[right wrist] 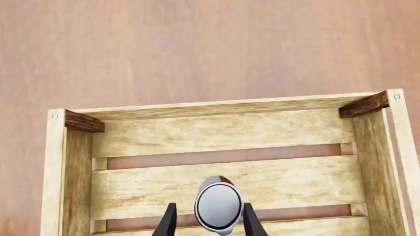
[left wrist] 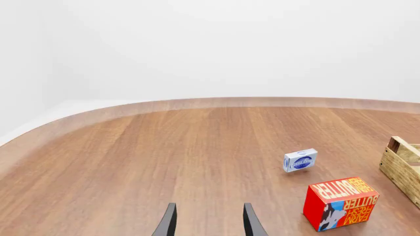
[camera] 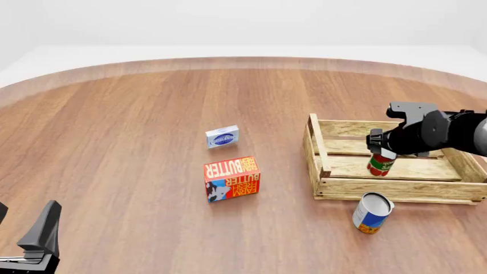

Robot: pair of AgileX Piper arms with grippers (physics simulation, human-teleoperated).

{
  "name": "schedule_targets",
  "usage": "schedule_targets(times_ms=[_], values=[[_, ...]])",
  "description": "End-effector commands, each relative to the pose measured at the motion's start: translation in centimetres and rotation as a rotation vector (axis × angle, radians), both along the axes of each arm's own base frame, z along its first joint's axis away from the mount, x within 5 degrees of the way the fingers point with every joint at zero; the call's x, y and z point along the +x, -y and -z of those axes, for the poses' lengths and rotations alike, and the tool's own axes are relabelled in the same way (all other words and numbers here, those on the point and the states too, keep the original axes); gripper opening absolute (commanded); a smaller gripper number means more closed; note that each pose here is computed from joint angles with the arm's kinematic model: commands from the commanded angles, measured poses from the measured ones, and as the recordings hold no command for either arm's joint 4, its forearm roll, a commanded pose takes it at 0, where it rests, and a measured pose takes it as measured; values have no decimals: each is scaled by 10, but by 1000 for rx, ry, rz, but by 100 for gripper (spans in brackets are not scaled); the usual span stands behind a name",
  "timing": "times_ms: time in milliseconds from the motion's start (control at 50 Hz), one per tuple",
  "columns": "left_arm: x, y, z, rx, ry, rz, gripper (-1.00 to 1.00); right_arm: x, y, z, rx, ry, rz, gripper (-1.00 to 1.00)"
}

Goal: Pick up the tomato sauce, and put it in the wooden tray.

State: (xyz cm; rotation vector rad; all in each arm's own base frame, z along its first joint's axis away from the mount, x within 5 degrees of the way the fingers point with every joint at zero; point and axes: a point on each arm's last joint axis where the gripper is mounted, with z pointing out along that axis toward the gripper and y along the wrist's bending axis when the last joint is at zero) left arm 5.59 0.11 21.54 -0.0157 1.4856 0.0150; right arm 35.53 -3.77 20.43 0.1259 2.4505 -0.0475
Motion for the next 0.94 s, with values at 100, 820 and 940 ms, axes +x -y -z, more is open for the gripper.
schedule_targets(times_ms=[100, 820, 940], values=[[0, 1, 0, 0, 0, 20, 100, -18, 7, -34, -20, 62, 11, 100], [0, 1, 0, 0, 0, 20, 100, -103, -20, -117, 110, 281, 91, 100], [0, 1, 0, 0, 0, 20, 100, -101, -20, -118, 102, 287, 79, 100]])
